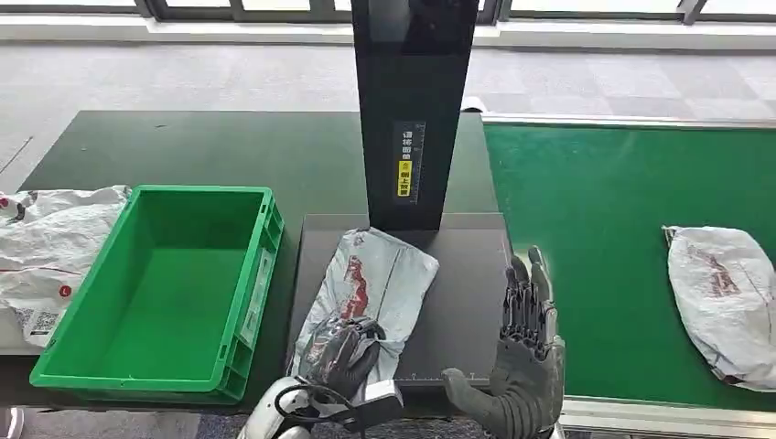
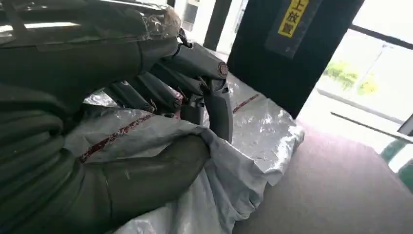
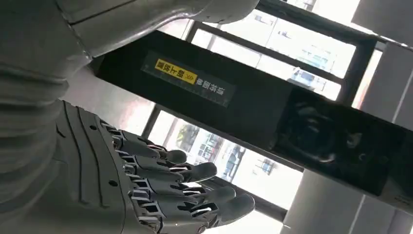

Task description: Moved the parcel from conveyor to table for the left to box.

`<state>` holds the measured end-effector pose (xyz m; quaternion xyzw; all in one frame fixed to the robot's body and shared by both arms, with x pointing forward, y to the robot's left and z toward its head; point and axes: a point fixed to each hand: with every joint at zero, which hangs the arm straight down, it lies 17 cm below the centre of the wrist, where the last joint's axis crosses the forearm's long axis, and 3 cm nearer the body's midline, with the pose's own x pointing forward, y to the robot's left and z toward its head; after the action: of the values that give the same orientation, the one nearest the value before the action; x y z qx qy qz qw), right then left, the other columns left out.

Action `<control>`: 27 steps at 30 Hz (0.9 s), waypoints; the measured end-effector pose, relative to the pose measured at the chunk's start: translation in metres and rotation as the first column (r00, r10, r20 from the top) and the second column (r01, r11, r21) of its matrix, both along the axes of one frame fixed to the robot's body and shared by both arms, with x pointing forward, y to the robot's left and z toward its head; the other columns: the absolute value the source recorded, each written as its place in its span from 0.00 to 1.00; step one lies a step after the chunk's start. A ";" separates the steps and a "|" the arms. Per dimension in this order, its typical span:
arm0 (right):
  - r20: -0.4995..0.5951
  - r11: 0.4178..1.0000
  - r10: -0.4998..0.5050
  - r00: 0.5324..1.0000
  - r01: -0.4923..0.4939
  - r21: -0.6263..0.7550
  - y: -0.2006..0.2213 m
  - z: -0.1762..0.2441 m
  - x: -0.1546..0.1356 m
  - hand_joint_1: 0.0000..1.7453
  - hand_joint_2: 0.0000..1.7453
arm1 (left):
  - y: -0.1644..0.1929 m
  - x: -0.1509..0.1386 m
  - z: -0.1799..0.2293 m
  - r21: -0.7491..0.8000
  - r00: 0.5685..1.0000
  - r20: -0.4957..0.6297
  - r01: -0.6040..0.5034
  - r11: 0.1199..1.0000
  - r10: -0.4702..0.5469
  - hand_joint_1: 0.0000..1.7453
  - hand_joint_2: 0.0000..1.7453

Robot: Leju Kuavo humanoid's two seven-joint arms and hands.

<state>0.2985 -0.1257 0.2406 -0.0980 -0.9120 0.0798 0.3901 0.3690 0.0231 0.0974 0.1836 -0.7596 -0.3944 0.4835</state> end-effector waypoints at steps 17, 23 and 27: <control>-0.005 0.999 -0.007 1.000 0.007 0.032 -0.004 0.001 0.001 0.00 1.00 | 0.090 -0.021 0.146 -0.393 0.879 0.381 -0.126 0.911 0.286 1.00 1.00; -0.003 0.998 -0.032 0.999 0.032 0.045 -0.010 0.002 0.002 0.00 1.00 | 0.133 -0.035 0.182 -0.465 0.784 0.469 -0.172 0.868 0.407 1.00 1.00; -0.002 0.999 -0.031 1.000 0.031 0.044 -0.009 0.002 0.002 0.00 1.00 | 0.173 -0.029 0.191 -0.519 0.742 0.462 -0.218 0.826 0.486 1.00 1.00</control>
<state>0.3004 -0.1350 0.2427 -0.1036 -0.9116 0.0538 0.3942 0.3405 0.1957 0.2889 0.3258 -0.8866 -0.0397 0.3260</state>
